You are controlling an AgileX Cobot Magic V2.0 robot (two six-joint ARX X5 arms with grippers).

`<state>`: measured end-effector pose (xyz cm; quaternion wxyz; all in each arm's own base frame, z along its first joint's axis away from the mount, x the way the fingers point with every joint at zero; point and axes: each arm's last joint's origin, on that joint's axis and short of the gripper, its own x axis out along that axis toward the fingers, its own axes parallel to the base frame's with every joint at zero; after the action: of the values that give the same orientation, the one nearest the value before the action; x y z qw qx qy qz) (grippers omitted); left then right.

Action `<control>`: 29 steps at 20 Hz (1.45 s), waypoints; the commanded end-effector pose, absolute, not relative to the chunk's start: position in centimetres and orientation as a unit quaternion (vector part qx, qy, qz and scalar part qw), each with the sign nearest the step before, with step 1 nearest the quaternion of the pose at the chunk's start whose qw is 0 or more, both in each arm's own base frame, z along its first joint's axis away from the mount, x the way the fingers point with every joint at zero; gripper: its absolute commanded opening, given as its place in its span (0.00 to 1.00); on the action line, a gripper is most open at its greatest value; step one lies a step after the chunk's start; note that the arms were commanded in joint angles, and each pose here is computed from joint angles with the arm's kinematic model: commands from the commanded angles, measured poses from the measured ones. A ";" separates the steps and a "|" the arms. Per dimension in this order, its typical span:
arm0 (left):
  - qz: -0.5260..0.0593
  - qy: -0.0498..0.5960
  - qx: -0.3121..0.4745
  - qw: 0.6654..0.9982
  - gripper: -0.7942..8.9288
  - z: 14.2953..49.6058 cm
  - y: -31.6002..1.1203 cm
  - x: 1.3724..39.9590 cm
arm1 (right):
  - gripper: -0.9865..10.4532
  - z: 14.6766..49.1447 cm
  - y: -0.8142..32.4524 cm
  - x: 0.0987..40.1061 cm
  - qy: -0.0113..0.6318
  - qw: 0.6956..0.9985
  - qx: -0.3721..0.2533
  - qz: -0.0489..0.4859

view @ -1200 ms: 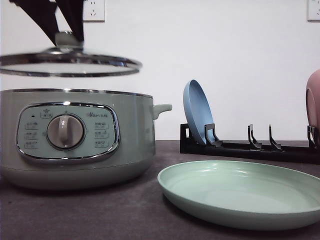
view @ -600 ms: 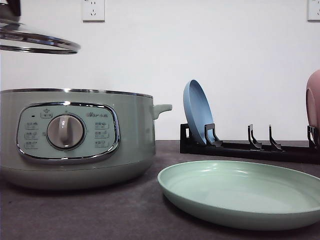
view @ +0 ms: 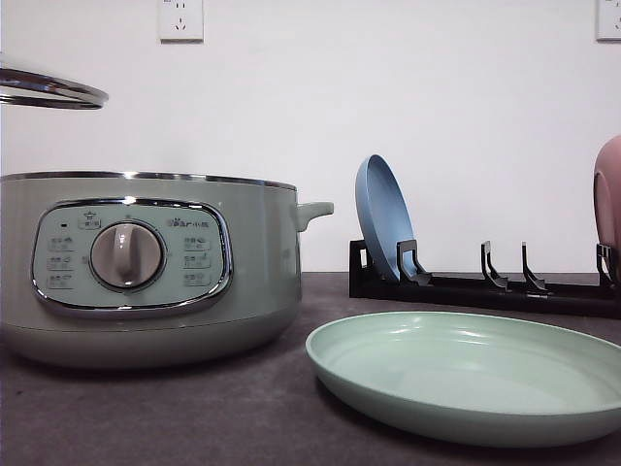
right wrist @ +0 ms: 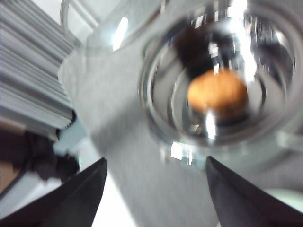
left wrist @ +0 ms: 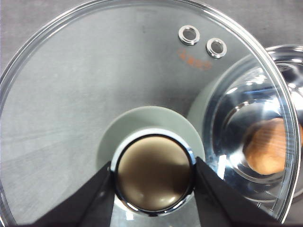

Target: The right arm pick the green plate and place it on desk, then the left arm uncap open the steamer lid, the right arm pick the potato and place it on the plate, then the right arm cap close the steamer lid

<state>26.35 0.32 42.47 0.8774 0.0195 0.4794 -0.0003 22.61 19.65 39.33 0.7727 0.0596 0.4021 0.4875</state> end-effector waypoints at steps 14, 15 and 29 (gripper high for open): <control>0.019 0.451 0.016 0.892 0.09 43.6 1.6 26.0 | 0.46 30.4 33.4 32.1 0.508 0.736 0.020 0.447; 0.019 0.451 0.016 0.892 0.09 43.6 1.6 26.0 | 0.46 29.7 33.7 32.2 0.517 0.732 0.016 0.444; 0.015 0.451 0.013 0.892 0.09 43.6 1.6 26.0 | 0.50 25.0 35.5 32.6 0.557 0.737 -0.024 0.381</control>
<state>26.31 1.56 42.47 0.8774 0.0073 0.4794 0.0164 32.56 34.71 25.53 0.7396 -0.0247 0.5538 0.3818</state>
